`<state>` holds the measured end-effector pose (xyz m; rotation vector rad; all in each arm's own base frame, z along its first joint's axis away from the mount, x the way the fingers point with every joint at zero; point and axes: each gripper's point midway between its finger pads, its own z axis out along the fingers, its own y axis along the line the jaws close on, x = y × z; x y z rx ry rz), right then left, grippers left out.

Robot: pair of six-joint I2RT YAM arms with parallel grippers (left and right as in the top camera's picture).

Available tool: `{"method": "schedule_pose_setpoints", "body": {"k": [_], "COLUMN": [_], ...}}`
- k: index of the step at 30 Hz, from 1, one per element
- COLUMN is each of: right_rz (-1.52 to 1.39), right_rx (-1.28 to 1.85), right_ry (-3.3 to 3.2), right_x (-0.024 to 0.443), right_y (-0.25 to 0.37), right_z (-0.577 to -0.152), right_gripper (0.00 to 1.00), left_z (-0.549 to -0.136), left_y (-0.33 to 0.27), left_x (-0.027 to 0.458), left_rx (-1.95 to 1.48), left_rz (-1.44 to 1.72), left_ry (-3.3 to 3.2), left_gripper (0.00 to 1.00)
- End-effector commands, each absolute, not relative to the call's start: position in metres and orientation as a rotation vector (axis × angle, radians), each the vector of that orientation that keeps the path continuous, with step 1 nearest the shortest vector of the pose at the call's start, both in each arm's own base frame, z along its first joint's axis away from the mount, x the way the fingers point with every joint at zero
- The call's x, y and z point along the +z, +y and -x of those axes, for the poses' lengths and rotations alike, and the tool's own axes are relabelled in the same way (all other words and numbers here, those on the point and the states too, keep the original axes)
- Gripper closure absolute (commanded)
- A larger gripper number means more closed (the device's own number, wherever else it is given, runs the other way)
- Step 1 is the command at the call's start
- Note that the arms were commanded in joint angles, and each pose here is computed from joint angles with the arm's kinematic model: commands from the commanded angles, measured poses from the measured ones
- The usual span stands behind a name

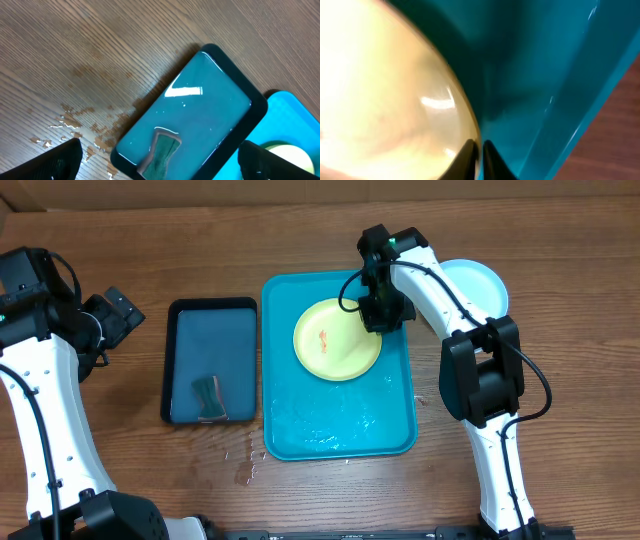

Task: Clean dirty plates on tray and stack at the side
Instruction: 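Hold the yellow plate's rim with the right gripper on the teal tray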

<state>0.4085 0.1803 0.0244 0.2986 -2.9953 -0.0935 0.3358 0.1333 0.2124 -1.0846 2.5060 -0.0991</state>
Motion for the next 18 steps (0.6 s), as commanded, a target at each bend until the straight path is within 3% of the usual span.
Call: {"method": "schedule_pose_setpoints", "body": {"k": [1,6,11,15,18], "right_rz": [-0.227,-0.027,-0.053,-0.061,-0.061], "right_rx": [-0.321,-0.303,-0.120,0.010,-0.033], "right_ry": [-3.000,-2.894,-3.028,-3.142,-3.165], "right_x": [0.064,0.067,0.060,0.058,0.055], "right_y": [0.202,0.200,0.179,0.165,0.171], "right_z": [-0.406,-0.382,-0.408,-0.433,-0.439], "right_gripper": [0.84,0.78,0.57,0.54,0.60], "left_z": [-0.337,-0.337,-0.337,-0.337,-0.337], "left_y": [0.134,0.134,0.134,0.134,0.134], "left_x": [0.220,0.220,0.220,0.220,0.220], "left_rx": [-0.102,-0.102,-0.102,-0.102,-0.102], "left_rz": [1.093,1.093,1.093,1.093,1.093], "left_ry": [2.479,2.479,2.479,2.479,2.479], "left_gripper": [0.00,0.00,0.00,0.00,0.00]}}
